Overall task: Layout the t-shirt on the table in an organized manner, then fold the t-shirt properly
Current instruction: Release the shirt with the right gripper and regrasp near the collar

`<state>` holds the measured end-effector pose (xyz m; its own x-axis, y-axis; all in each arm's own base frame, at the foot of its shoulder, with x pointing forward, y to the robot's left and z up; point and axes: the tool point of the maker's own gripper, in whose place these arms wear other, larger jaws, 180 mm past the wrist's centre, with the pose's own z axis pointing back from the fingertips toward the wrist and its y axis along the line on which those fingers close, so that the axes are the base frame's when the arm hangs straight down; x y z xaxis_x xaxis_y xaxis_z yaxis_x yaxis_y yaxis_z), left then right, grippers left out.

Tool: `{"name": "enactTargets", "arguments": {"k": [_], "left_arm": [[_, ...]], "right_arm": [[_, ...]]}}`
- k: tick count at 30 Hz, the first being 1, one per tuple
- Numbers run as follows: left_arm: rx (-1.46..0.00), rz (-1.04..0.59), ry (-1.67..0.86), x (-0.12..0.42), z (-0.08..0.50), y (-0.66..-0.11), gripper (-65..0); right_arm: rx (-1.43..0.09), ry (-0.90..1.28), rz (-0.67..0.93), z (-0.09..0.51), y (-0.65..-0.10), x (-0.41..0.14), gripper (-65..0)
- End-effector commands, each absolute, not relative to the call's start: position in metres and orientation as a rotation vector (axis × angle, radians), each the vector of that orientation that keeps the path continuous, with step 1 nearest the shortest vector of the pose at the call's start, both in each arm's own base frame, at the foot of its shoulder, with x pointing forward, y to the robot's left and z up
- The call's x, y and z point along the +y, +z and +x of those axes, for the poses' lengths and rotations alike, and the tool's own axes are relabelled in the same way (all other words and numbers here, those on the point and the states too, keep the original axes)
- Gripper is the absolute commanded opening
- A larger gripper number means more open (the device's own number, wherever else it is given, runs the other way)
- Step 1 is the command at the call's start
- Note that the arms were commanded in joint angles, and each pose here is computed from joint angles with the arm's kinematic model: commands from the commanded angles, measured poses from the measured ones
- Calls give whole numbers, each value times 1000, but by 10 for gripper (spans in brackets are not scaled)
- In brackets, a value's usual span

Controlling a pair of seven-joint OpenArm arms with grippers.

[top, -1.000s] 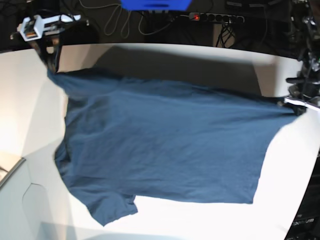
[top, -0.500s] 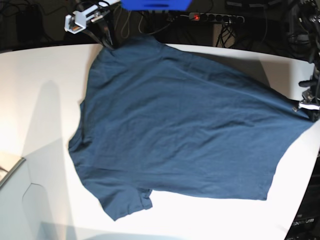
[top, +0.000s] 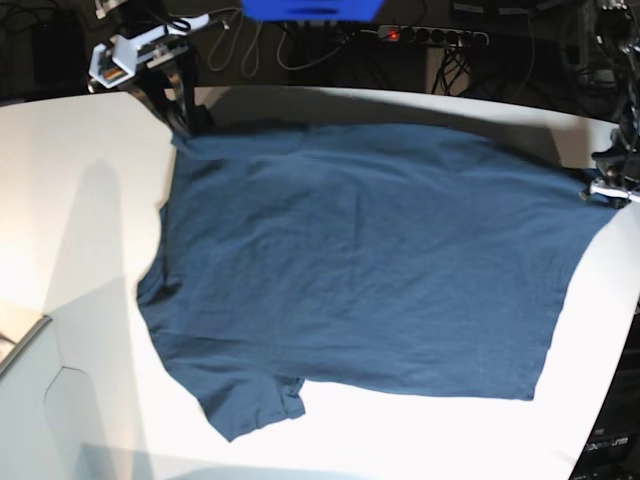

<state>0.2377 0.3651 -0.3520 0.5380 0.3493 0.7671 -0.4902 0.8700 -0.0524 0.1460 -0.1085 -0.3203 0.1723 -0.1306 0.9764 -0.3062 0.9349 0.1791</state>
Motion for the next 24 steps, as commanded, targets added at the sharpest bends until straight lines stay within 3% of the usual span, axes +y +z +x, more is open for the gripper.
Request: {"name": "enactTargets", "arguments": {"k": [1, 10, 24], "left_arm": [[-911, 206, 493, 375, 242, -340, -649], [-912, 194, 536, 383, 256, -347, -649], [-982, 76, 649, 386, 347, -338, -649]], "right_arm": [[-1464, 126, 405, 151, -304, -107, -650], [-1509, 216, 368, 216, -293, -102, -650], [-1465, 314, 293, 336, -285, -105, -650]]}}
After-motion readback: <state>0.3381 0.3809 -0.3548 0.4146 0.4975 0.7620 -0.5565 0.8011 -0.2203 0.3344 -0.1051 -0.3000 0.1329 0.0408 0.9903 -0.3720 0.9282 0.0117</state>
